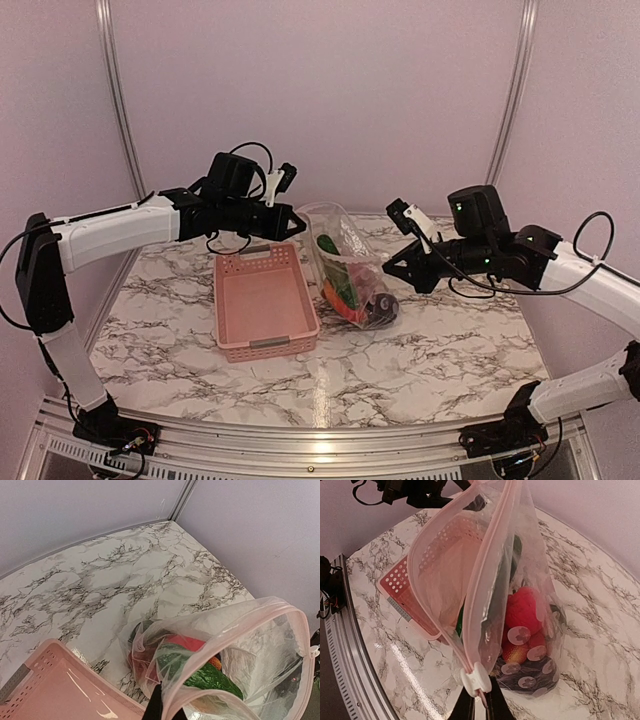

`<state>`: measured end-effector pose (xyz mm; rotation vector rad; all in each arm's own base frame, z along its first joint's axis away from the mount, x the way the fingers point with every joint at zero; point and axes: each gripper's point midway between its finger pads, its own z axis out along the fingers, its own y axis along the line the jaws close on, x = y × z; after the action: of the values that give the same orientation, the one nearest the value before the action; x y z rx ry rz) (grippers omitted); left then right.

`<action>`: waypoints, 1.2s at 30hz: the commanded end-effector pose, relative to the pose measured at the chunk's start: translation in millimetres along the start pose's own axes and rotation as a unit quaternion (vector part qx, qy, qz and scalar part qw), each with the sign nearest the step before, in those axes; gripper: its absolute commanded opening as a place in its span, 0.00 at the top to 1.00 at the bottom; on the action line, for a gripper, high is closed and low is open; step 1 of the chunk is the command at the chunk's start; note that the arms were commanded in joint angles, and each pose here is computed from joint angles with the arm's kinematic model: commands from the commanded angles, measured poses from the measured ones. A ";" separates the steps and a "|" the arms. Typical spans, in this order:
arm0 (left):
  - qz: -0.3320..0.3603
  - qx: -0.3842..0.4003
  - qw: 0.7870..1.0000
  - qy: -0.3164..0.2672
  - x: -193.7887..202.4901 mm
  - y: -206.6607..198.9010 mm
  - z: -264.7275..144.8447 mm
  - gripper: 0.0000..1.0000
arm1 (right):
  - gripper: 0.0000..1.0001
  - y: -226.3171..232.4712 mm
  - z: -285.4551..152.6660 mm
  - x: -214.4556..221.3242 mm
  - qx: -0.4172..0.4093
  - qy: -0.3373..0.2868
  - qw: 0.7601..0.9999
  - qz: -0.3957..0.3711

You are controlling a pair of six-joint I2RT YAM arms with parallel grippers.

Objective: Place the food in the zip-top bag and seal the zipper
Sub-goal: Pass from the left arm to the right, then hold the zipper from the zipper food storage bag.

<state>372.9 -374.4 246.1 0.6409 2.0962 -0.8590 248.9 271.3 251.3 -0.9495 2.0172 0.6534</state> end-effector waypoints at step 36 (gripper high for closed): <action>0.351 0.146 0.919 -0.100 -39.2 -162.4 -52.1 0.39 | 1.00 43.1 -33.8 -72.6 -0.045 0.031 0.994 -0.093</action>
<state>260.1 -428.6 383.2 1.2258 1.4025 -0.7426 243.9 294.7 326.7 -1.1696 1.9589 0.5657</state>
